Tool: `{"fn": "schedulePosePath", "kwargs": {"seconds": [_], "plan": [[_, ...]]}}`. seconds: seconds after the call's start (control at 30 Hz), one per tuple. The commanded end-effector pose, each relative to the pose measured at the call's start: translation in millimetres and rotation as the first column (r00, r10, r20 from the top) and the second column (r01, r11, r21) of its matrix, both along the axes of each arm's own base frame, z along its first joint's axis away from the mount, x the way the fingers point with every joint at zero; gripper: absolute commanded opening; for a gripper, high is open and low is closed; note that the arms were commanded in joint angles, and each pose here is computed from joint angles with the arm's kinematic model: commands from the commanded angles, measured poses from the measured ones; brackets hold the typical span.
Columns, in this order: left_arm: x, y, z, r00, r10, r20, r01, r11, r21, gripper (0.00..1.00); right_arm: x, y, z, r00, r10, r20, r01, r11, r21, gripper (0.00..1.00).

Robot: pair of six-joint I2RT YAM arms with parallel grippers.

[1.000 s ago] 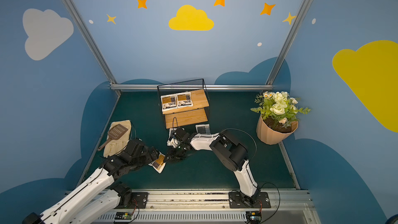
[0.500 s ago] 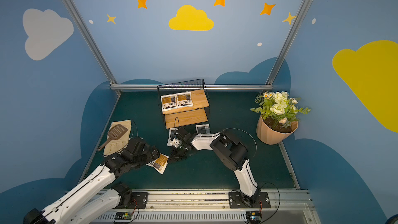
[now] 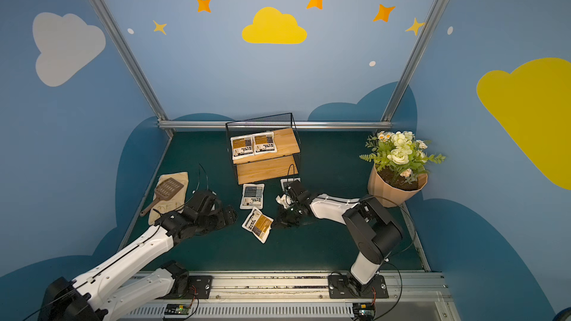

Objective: Place the bagged coffee beans on the shelf by color
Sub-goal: Move the bagged coffee beans to the center of the board, then adjust the bagged coffee beans at the center of the board.

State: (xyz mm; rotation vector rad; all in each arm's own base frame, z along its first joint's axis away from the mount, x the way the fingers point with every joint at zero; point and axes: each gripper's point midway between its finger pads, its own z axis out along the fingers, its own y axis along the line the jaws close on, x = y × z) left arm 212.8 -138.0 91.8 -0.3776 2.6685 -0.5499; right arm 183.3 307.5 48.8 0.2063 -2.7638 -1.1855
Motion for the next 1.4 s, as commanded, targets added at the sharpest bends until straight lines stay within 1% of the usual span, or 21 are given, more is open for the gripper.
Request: {"fn": "schedulePosePath", "kwargs": {"seconds": [0.0, 0.13, 0.17, 0.2, 0.23, 0.27, 0.3, 0.37, 0.5, 0.6, 0.7, 0.9, 1.03, 1.13, 1.3, 1.37], "plan": [[5, -19, 11, 0.996, -0.08, 0.028, 0.081, 0.996, -0.021, 1.0, -8, -20, -5, 1.0, -0.012, 0.0, 0.012, 0.999, -0.05, 0.0], [4, -35, 11, 0.991, -0.13, 0.024, 0.131, 0.991, -0.022, 1.0, -21, -26, -8, 1.0, -0.012, -0.018, 0.011, 0.998, -0.057, 0.0], [3, -38, 9, 0.99, -0.14, 0.018, 0.141, 0.99, -0.019, 1.0, -26, -27, -8, 1.0, -0.005, -0.016, 0.004, 0.998, -0.063, 0.1], [3, -42, 8, 0.989, -0.15, 0.012, 0.15, 0.988, -0.019, 1.0, -31, -28, -7, 1.0, -0.001, -0.014, 0.0, 0.997, -0.072, 0.23], [3, -45, 7, 0.987, -0.158, 0.009, 0.159, 0.987, -0.018, 1.0, -35, -30, -6, 1.0, 0.003, -0.008, -0.004, 0.997, -0.077, 0.34], [2, -48, 5, 0.985, -0.17, 0.0, 0.17, 0.985, -0.013, 1.0, -38, -32, -4, 1.0, 0.004, 0.003, -0.004, 0.996, -0.087, 0.43], [1, -51, 4, 0.984, -0.18, -0.007, 0.18, 0.984, -0.013, 1.0, -39, -34, -1, 1.0, 0.004, 0.016, -0.002, 0.996, -0.095, 0.49], [-2, -55, 0, 0.981, -0.19, -0.03, 0.189, 0.982, -0.013, 1.0, -38, -40, 7, 0.999, -0.002, 0.049, 0.007, 0.995, -0.102, 0.57], [-8, -61, -9, 0.979, -0.196, -0.063, 0.196, 0.981, -0.009, 1.0, -27, -53, 15, 0.994, -0.018, 0.108, 0.032, 0.991, -0.127, 0.66], [-12, -66, -17, 0.975, -0.205, -0.084, 0.204, 0.979, -0.015, 1.0, -12, -56, 16, 0.99, -0.016, 0.14, 0.037, 0.989, -0.146, 0.67], [-15, -73, -25, 0.971, -0.218, -0.102, 0.216, 0.976, -0.027, 1.0, 0, -53, 11, 0.989, -0.013, 0.146, 0.036, 0.987, -0.159, 0.67], [-14, -97, -37, 0.957, -0.259, -0.129, 0.247, 0.963, -0.103, 1.0, 19, -39, 2, 0.987, -0.009, 0.157, 0.033, 0.988, -0.15, 0.66], [-12, -107, -49, 0.952, -0.262, -0.158, 0.243, 0.961, -0.13, 1.0, 20, -35, -7, 0.991, -0.007, 0.136, 0.027, 0.989, -0.147, 0.66], [-6, -117, -52, 0.95, -0.271, -0.157, 0.248, 0.956, -0.155, 1.0, 16, -38, -10, 0.991, -0.007, 0.13, 0.026, 0.989, -0.148, 0.66], [13, -137, -50, 0.952, -0.277, -0.131, 0.25, 0.95, -0.188, 1.0, 9, -42, -15, 0.993, -0.007, 0.117, 0.024, 0.988, -0.15, 0.66], [25, -144, -47, 0.954, -0.273, -0.12, 0.247, 0.949, -0.198, 1.0, 6, -43, -17, 0.994, -0.009, 0.113, 0.026, 0.988, -0.151, 0.65]]}}
